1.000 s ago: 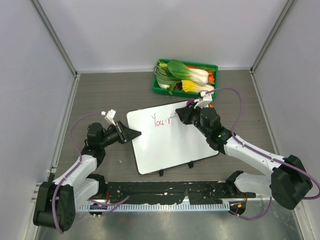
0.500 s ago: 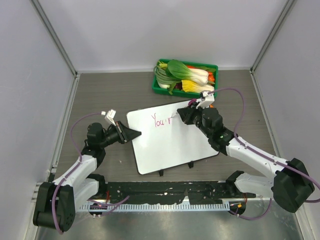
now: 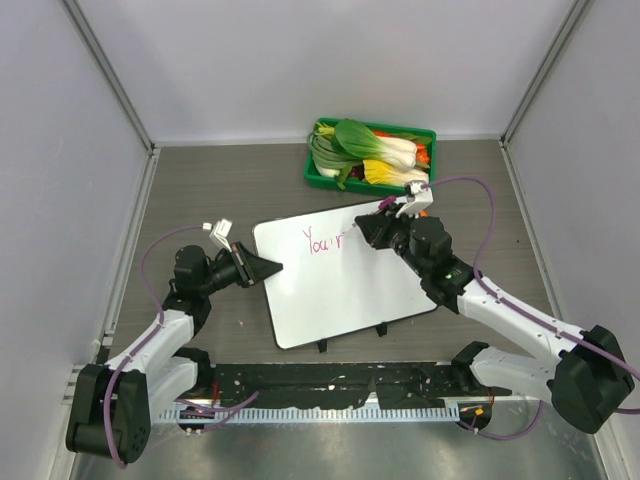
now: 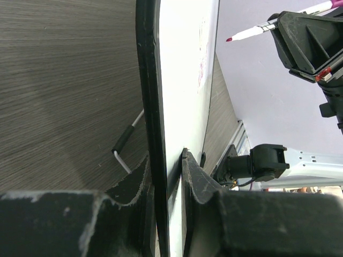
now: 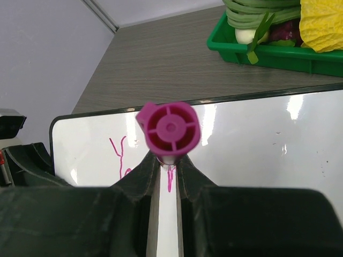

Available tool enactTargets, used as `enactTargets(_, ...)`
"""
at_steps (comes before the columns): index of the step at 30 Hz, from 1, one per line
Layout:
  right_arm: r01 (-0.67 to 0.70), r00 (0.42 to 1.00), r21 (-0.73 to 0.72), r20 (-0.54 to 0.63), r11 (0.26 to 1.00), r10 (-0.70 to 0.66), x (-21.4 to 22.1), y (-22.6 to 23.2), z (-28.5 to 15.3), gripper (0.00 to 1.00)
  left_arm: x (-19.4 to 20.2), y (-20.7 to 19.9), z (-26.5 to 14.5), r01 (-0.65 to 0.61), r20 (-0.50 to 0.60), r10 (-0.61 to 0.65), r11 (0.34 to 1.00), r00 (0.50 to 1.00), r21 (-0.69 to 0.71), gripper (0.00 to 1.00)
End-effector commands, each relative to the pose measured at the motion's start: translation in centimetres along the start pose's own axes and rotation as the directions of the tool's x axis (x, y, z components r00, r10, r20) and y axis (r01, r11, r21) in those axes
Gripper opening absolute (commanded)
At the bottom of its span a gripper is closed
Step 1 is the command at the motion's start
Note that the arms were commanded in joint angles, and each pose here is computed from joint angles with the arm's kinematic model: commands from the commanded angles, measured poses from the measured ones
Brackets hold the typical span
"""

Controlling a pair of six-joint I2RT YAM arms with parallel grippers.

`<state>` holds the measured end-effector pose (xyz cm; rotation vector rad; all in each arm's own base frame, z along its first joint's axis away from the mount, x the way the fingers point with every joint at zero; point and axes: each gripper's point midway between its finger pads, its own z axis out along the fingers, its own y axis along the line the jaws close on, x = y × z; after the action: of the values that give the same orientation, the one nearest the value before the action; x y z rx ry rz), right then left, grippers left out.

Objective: Write a sentence on the whiteboard

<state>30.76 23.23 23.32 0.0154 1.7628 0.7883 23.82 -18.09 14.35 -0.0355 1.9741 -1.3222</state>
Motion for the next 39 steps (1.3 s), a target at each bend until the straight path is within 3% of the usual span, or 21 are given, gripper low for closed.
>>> enactTargets(1,-0.011,1.0,-0.017,-0.003,1.0,0.011,0.4,0.1,0.4,0.01,0.2,4.5,-0.2,-0.116,0.012,0.12,0.977,0.993,-0.179,0.0)
enactTargets(17,0.01,0.999,0.028,-0.041,1.0,-0.009,2.1,-1.4,0.6,0.01,0.1,4.5,-0.2,-0.117,0.014,0.122,0.977,0.992,-0.181,0.0)
enactTargets(39,0.024,1.0,0.117,-0.001,0.993,-0.024,0.3,-2.8,1.2,0.01,0.2,4.5,-0.2,-0.117,0.011,0.121,0.976,0.993,-0.181,0.0)
